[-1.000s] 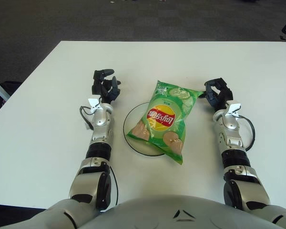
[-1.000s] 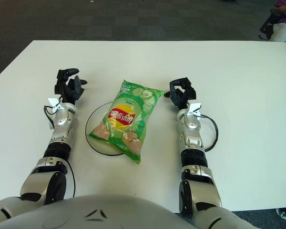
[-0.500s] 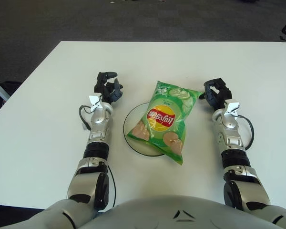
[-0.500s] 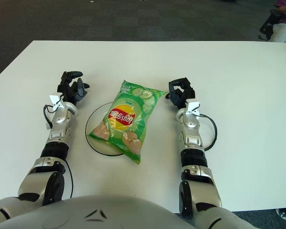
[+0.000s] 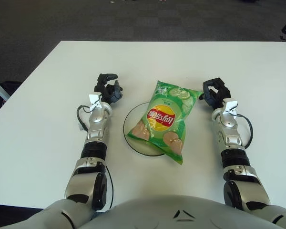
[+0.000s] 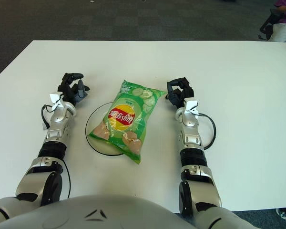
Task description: Put the snack into the plate.
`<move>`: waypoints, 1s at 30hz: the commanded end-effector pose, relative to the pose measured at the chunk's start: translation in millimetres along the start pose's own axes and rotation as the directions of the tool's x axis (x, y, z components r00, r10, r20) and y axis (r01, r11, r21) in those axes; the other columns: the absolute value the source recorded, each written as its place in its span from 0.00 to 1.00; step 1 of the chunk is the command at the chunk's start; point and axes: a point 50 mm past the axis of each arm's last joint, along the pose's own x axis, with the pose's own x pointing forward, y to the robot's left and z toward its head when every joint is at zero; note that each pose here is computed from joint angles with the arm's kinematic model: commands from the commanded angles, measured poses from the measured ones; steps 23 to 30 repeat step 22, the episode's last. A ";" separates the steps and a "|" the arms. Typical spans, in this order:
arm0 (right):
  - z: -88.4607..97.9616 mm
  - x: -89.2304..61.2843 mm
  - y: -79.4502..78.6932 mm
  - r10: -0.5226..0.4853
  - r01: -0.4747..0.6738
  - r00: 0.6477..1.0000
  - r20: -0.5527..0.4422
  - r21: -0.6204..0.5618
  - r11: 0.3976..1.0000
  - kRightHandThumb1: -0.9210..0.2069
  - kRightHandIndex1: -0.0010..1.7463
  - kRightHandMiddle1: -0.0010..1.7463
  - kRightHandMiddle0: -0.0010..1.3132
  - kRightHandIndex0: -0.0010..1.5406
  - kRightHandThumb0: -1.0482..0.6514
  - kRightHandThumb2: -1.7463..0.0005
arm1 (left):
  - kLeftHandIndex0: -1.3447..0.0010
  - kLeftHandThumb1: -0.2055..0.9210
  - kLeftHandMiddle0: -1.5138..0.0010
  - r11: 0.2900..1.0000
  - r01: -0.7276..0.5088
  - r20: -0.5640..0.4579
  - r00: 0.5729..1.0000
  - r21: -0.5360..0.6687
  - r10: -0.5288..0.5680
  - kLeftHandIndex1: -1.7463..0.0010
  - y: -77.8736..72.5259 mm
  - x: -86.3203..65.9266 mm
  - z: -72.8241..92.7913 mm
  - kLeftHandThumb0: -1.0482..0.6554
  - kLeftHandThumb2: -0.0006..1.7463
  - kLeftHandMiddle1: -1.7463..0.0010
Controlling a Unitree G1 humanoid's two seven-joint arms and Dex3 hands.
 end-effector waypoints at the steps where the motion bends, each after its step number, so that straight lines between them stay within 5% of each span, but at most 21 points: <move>1: -4.8 -2.8 -0.9 -0.008 0.007 1.000 -0.027 -0.010 1.000 0.08 0.96 0.94 0.27 0.42 0.40 0.69 | 0.76 0.61 0.65 0.999 -0.002 -0.011 1.000 0.045 0.003 0.06 1.3 -0.3 -0.6 0.61 0.62 0.02; 8: -4.7 -3.9 -1.8 -0.012 0.012 1.000 -0.026 -0.014 1.000 0.09 0.96 0.94 0.28 0.43 0.40 0.68 | 0.74 0.60 0.64 0.990 -0.015 -0.019 1.000 0.139 0.018 0.06 -5.0 0.1 -4.8 0.61 0.63 0.03; 30: -2.5 -7.6 -5.3 -0.033 0.032 0.999 -0.019 -0.021 0.999 0.09 0.97 0.94 0.28 0.43 0.40 0.68 | 0.73 0.60 0.63 0.988 -0.019 -0.016 1.000 0.151 0.021 0.07 -6.4 -0.5 -5.1 0.61 0.62 0.04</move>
